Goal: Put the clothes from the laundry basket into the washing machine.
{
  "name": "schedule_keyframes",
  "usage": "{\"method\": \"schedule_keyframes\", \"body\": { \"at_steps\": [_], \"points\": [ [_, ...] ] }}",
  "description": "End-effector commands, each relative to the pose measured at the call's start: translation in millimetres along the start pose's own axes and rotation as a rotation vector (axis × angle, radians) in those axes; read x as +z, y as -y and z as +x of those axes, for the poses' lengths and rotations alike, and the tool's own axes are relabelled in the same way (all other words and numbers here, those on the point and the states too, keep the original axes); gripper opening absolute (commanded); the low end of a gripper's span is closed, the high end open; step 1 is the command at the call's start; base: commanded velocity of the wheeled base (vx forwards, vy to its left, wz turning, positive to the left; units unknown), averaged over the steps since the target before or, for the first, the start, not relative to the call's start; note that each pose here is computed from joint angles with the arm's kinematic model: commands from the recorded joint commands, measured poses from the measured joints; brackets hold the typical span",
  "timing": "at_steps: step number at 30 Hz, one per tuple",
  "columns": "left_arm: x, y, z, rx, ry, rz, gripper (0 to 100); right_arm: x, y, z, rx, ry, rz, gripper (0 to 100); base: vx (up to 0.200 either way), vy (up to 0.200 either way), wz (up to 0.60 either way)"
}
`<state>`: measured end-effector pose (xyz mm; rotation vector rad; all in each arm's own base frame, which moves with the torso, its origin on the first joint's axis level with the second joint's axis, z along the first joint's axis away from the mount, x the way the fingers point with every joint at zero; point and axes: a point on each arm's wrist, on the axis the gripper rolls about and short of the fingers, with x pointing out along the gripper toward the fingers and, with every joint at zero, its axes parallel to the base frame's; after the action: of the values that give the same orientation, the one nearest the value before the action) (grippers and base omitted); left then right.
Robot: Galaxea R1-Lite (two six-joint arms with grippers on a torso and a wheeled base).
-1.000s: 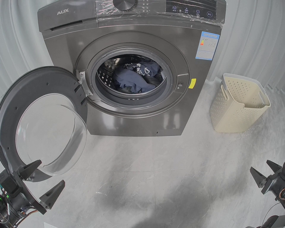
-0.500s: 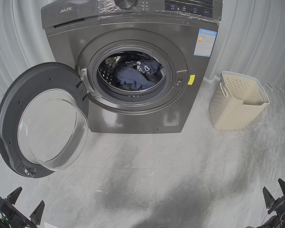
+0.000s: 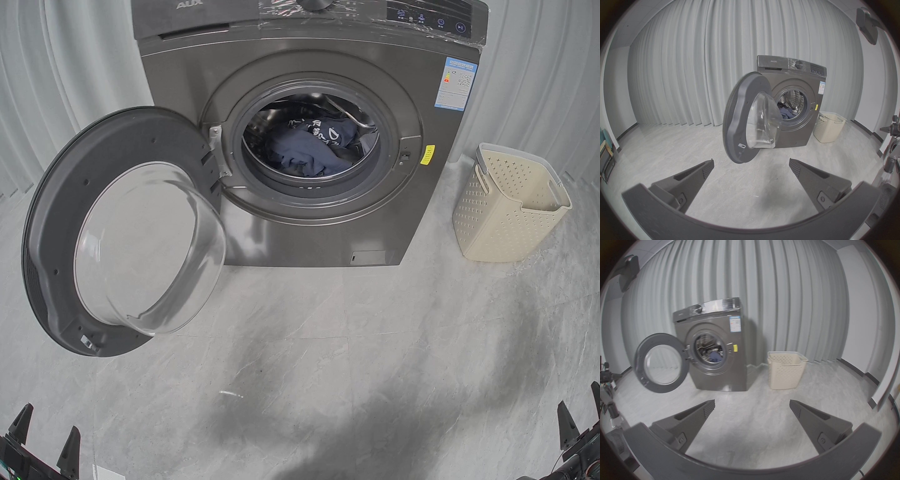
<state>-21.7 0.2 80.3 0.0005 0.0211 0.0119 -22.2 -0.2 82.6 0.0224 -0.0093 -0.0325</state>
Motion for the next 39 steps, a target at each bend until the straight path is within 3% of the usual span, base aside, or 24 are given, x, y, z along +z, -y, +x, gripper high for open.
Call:
{"method": "schedule_keyframes", "body": {
  "at_steps": [1,5,10,16,25,34,39],
  "points": [
    [-5.1,-0.1,-0.9,-0.001,0.012,0.006,100,-5.7,-0.6,-0.7,0.036,0.004,-0.019,100,-0.200,0.200,0.00],
    [-5.2,0.0,-1.0,-0.003,0.013,0.007,100,-5.7,-1.2,-0.6,0.052,0.003,-0.045,100,0.000,0.000,0.00],
    [-5.2,0.0,-1.0,-0.003,0.013,0.009,100,-6.4,-1.0,-0.7,0.054,-0.001,-0.038,100,0.000,0.000,0.00],
    [-5.2,-0.1,-1.0,-0.001,0.013,0.007,100,-6.4,-1.0,-0.7,0.054,-0.001,-0.038,100,0.000,0.200,0.00],
    [-5.2,-0.1,-1.0,-0.001,0.013,0.009,100,-6.4,-1.0,-0.7,0.054,-0.001,-0.038,100,0.000,0.000,0.00],
    [-5.2,0.0,-1.0,-0.003,0.013,0.007,100,-6.3,-1.0,-0.6,0.054,-0.003,-0.038,100,0.200,0.000,0.00],
    [-5.2,0.0,-1.0,-0.004,0.013,0.007,100,-6.3,-1.0,-0.7,0.052,-0.001,-0.036,100,0.000,0.080,0.00]
  ]
}}
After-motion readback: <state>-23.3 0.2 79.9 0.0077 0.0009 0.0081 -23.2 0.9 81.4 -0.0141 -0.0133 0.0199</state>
